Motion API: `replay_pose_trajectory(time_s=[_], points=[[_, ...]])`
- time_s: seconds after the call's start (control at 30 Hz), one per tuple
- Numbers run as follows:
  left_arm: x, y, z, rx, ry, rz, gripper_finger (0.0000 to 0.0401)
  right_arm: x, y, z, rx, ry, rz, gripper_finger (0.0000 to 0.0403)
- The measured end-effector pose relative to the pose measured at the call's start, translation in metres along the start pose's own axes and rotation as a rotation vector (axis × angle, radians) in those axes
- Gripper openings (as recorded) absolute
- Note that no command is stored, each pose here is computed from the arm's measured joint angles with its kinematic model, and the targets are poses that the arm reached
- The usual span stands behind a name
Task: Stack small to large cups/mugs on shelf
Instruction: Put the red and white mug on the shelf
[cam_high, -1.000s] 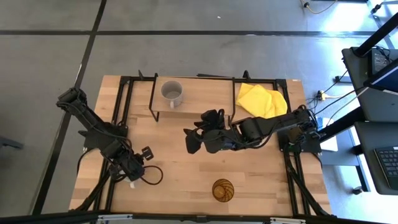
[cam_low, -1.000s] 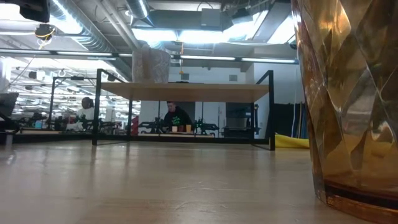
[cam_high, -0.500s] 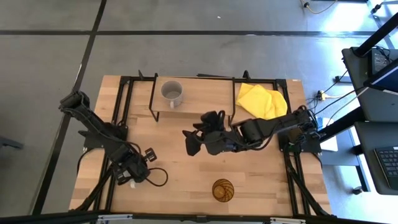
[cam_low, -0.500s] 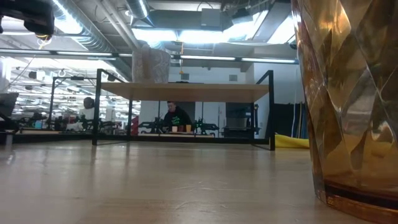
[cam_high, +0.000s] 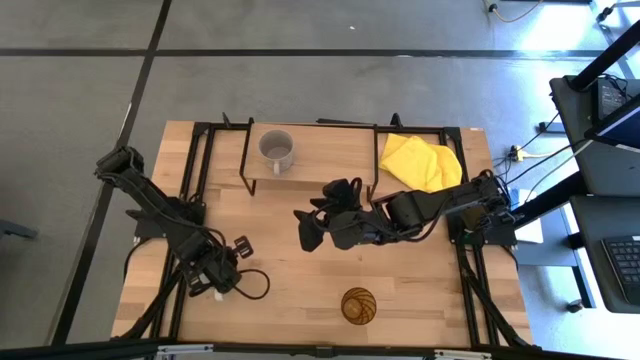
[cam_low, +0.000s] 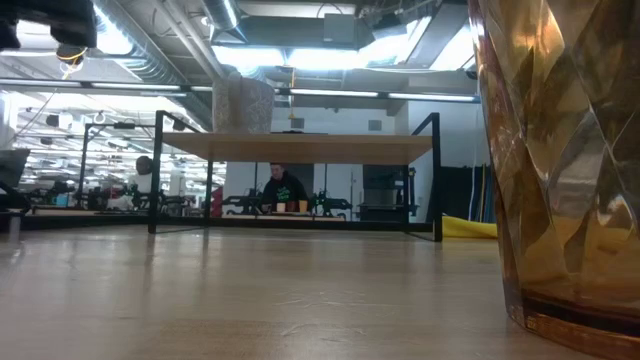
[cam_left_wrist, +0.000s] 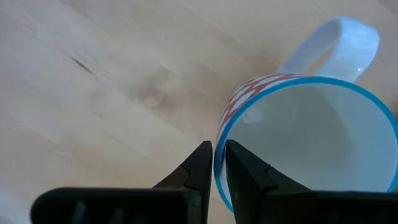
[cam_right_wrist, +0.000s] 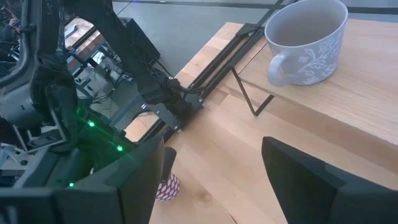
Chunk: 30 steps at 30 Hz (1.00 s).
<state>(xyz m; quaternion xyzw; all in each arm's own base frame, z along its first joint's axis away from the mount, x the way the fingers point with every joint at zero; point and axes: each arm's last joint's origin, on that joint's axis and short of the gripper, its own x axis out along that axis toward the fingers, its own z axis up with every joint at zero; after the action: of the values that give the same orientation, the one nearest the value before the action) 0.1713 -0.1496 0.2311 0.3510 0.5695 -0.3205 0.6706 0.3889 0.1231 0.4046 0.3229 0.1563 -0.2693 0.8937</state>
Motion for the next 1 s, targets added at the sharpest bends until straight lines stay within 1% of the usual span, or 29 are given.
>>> replay_pose_trajectory(time_s=[0.27, 0.33, 0.37, 0.4, 0.43, 0.5, 0.57, 0.6, 0.63, 0.7, 0.8, 0.9, 1.0], points=[[-0.021, 0.004, 0.007, -0.015, -0.030, 0.010, 0.0041, 0.002, -0.002, 0.002, -0.004, -0.004, -0.007, 0.0272], [-0.029, 0.004, 0.005, -0.067, 0.008, 0.001, 0.0041, 0.002, -0.002, 0.002, -0.005, -0.004, -0.007, 0.0272], [-0.035, 0.003, 0.003, -0.125, 0.038, 0.002, 0.0041, 0.002, -0.002, 0.002, -0.008, -0.004, -0.007, 0.0272], [-0.042, 0.003, 0.000, -0.226, 0.073, 0.013, 0.0041, 0.002, -0.002, 0.002, -0.013, -0.004, -0.007, 0.0272], [-0.050, 0.002, -0.004, -0.358, 0.101, 0.034, 0.0041, 0.002, -0.002, 0.002, -0.018, -0.004, -0.008, 0.0272], [-0.065, 0.000, -0.013, -0.705, 0.123, 0.078, 0.0041, 0.002, -0.002, 0.002, -0.024, -0.004, -0.008, 0.0272], [-0.077, -0.004, -0.019, -1.078, 0.067, 0.092, 0.0041, 0.002, -0.002, 0.002, -0.032, -0.004, -0.008, 0.0272], [-0.081, -0.008, -0.021, -1.225, 0.013, 0.087, 0.0041, 0.002, -0.002, 0.002, -0.039, -0.004, -0.008, 0.0272], [-0.084, -0.013, -0.022, -1.333, -0.053, 0.076, 0.0041, 0.002, -0.002, 0.002, -0.049, -0.004, -0.007, 0.0272], [-0.088, -0.025, -0.027, -1.508, -0.144, 0.069, 0.0041, 0.003, -0.002, 0.003, -0.064, -0.006, -0.008, 0.0272], [-0.083, -0.042, -0.037, -1.728, -0.178, 0.082, 0.0041, 0.003, -0.001, 0.005, -0.088, -0.015, 0.004, 0.0272], [-0.063, -0.060, -0.039, -1.907, -0.136, 0.095, 0.0041, 0.003, 0.000, 0.005, -0.082, -0.022, 0.013, 0.0272], [-0.043, -0.075, -0.037, -2.038, -0.091, 0.073, 0.0041, 0.003, -0.001, 0.005, -0.071, -0.020, 0.005, 0.0272]])
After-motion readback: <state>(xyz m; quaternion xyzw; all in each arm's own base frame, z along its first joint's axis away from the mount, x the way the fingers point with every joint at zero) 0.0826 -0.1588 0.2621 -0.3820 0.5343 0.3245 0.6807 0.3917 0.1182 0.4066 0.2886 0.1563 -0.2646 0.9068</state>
